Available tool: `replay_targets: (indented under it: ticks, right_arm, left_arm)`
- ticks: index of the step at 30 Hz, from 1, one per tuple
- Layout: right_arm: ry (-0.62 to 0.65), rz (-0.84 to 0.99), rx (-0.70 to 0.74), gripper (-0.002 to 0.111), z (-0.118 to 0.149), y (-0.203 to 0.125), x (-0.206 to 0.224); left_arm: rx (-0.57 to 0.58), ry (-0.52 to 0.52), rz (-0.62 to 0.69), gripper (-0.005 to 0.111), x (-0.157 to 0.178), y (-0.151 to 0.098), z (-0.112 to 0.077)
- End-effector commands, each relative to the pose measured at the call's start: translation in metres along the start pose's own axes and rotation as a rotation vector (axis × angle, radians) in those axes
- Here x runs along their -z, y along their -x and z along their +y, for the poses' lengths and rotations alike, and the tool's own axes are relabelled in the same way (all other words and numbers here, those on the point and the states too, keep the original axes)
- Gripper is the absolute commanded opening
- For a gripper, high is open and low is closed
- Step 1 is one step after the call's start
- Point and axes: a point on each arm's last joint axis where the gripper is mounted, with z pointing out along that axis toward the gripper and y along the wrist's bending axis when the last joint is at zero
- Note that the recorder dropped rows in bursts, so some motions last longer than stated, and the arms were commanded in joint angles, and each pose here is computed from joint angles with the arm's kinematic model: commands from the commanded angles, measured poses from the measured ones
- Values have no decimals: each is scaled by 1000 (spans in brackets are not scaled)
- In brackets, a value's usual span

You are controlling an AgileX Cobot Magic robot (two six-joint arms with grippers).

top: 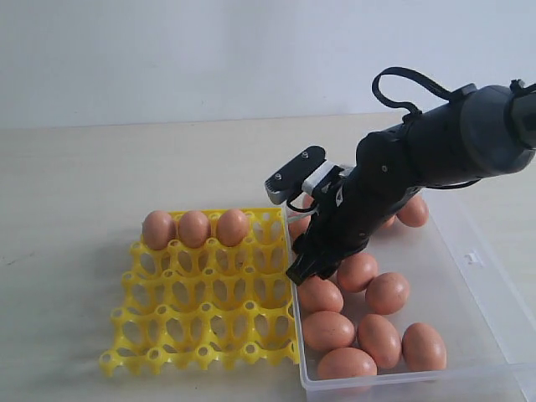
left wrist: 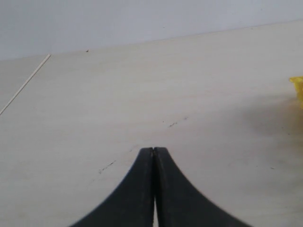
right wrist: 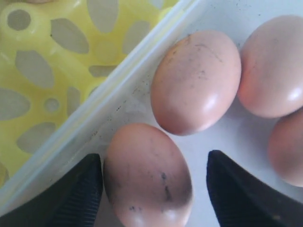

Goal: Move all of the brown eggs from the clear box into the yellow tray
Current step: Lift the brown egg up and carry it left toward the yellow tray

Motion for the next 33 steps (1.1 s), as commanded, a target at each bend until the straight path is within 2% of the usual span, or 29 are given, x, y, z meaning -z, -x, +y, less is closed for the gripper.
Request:
replay_targets:
  ticks: [1, 4, 6, 9, 10, 15, 23, 29, 33]
  right_arm:
    - [-5, -15, 14, 62, 0, 2, -3]
    - [-4, -17, 10, 53, 0, 2, -3]
    - [-4, -17, 10, 38, 0, 3, -2]
    - [-7, -32, -2, 5, 0, 4, 5]
    - [-10, -47, -7, 0, 0, 5, 10]
    - [-42, -197, -47, 0, -2, 10, 48]
    - [-68, -534, -275, 0, -1, 9, 101]
    - [-44, -649, -391, 0, 6, 18, 98]
    - [-23, -705, -415, 0, 16, 26, 84]
  left_arm:
    - [2, -4, -13, 0, 0, 2, 0]
    - [2, -4, -13, 0, 0, 2, 0]
    - [2, -4, -13, 0, 0, 2, 0]
    - [2, -4, -13, 0, 0, 2, 0]
    - [2, -4, -13, 0, 0, 2, 0]
    - [2, -4, -13, 0, 0, 2, 0]
    - [2, -4, -13, 0, 0, 2, 0]
    - [2, -4, -13, 0, 0, 2, 0]
    - [2, -4, -13, 0, 0, 2, 0]
